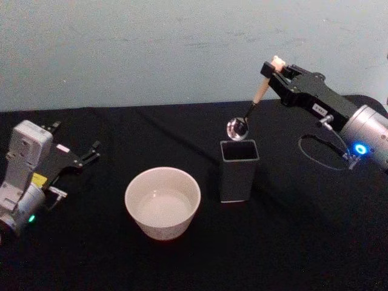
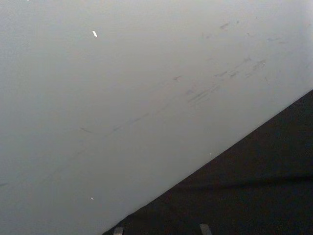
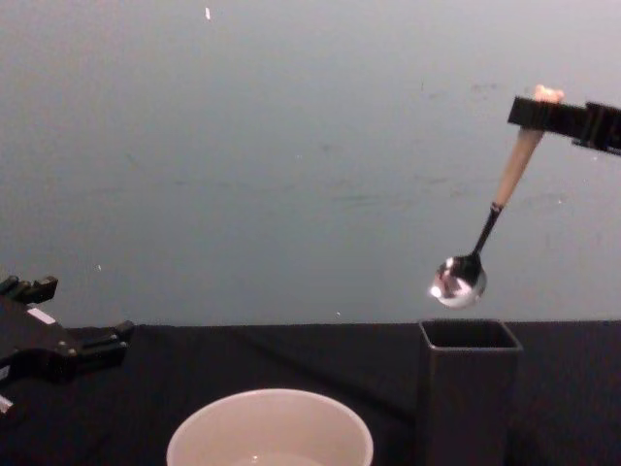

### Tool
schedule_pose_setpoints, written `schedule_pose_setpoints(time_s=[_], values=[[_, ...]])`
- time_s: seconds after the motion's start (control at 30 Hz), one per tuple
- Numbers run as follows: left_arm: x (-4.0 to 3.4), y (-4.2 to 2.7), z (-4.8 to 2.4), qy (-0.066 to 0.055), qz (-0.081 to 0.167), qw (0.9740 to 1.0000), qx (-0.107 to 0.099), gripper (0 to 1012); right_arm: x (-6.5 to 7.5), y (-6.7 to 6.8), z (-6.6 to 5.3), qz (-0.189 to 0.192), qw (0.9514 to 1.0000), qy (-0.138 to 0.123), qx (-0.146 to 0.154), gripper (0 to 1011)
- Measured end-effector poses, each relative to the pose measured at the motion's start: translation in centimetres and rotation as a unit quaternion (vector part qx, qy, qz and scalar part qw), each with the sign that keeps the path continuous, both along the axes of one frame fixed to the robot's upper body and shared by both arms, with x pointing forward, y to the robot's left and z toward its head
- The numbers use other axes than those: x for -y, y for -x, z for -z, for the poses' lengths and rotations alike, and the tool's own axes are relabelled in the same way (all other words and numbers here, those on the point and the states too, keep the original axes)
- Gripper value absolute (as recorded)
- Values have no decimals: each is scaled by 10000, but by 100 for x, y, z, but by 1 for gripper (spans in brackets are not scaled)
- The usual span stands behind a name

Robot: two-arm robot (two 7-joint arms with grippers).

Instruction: Pick up the stirring spoon with one hand, stir inside the cup, then place it back in its original position.

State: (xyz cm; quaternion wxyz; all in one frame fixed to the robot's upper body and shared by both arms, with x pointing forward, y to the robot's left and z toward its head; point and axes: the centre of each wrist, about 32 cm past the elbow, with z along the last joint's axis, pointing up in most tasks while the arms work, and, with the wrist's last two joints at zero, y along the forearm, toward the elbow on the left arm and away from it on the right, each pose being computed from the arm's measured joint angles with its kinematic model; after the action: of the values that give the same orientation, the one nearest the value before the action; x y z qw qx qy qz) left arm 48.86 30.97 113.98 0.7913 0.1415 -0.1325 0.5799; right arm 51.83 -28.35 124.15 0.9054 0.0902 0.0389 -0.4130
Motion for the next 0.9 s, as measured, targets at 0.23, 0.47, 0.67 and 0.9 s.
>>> schedule_pose_setpoints(time_s=[0.23,0.47,0.67,0.9], values=[[0,0,0,0,0,10000,0,1001,-62,-1,-57,-79,9999,-130,42,214],[0,0,0,0,0,10000,0,1001,-193,-8,-50,-328,9994,-131,-29,214],[0,0,0,0,1,10000,0,1001,-312,-20,-4,-607,9981,-81,-97,214],[0,0,0,0,0,10000,0,1001,-448,-12,78,-961,9952,-7,-175,214]])
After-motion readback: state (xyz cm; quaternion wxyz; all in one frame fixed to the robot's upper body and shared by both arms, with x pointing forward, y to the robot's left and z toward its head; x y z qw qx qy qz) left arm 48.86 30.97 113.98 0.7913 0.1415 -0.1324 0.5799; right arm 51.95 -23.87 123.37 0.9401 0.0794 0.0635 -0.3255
